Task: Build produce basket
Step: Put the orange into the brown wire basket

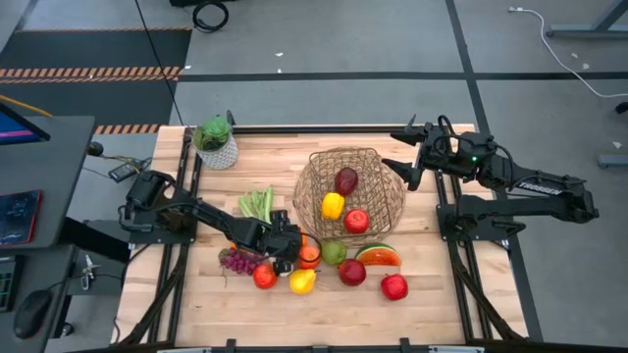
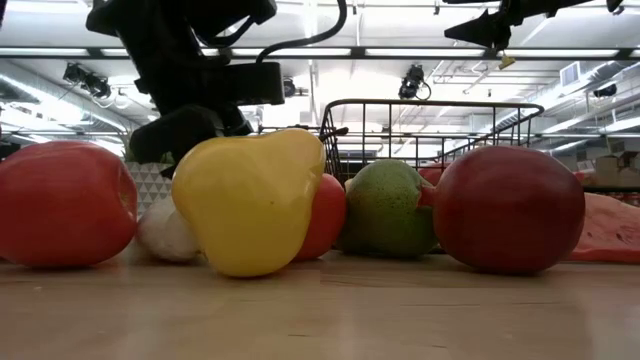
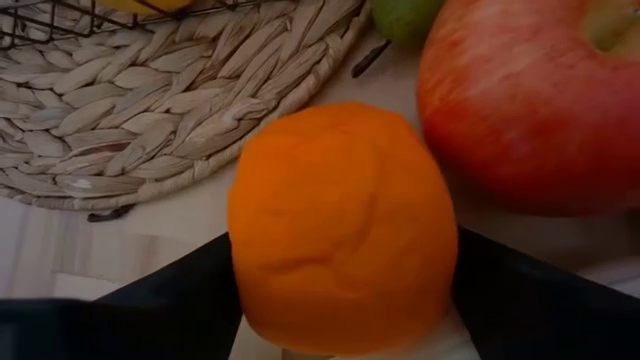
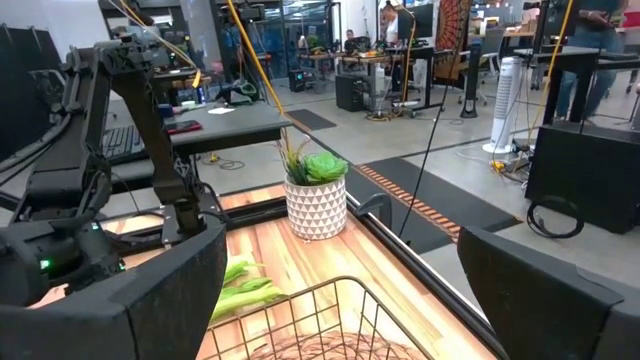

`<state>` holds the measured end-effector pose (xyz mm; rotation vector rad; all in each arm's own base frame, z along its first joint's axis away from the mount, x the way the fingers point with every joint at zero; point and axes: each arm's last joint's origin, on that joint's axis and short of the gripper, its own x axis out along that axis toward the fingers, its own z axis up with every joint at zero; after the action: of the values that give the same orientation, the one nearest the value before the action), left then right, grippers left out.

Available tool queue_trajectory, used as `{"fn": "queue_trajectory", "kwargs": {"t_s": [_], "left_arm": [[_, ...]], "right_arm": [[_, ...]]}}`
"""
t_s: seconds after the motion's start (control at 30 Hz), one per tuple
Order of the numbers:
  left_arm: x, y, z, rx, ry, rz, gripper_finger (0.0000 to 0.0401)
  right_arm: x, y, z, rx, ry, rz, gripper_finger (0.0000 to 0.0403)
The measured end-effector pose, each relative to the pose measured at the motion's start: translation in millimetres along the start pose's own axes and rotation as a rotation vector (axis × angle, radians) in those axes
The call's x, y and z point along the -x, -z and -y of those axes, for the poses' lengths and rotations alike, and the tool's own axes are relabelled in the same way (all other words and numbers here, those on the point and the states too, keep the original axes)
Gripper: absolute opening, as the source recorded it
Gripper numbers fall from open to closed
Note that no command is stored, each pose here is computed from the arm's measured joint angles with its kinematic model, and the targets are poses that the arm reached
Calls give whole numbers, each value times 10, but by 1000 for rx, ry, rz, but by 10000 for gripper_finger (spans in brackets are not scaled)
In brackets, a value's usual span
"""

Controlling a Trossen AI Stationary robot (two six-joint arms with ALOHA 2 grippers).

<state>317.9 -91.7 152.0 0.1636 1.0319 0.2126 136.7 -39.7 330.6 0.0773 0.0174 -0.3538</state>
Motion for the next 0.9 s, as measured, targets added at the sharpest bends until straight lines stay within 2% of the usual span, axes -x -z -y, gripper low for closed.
{"fn": "queue_trajectory", "kwargs": {"t_s": [0.33, 0.57, 0.9], "left_arm": [[65, -61, -22, -6, -5, -17, 261], [306, -146, -188, 13, -46, -11, 264], [745, -248, -489, 100, -102, 129, 266]], "right_arm": [[0, 1, 0, 0, 0, 0, 400], [1, 1, 0, 0, 0, -2, 400], [2, 6, 1, 0, 0, -6, 400]]}}
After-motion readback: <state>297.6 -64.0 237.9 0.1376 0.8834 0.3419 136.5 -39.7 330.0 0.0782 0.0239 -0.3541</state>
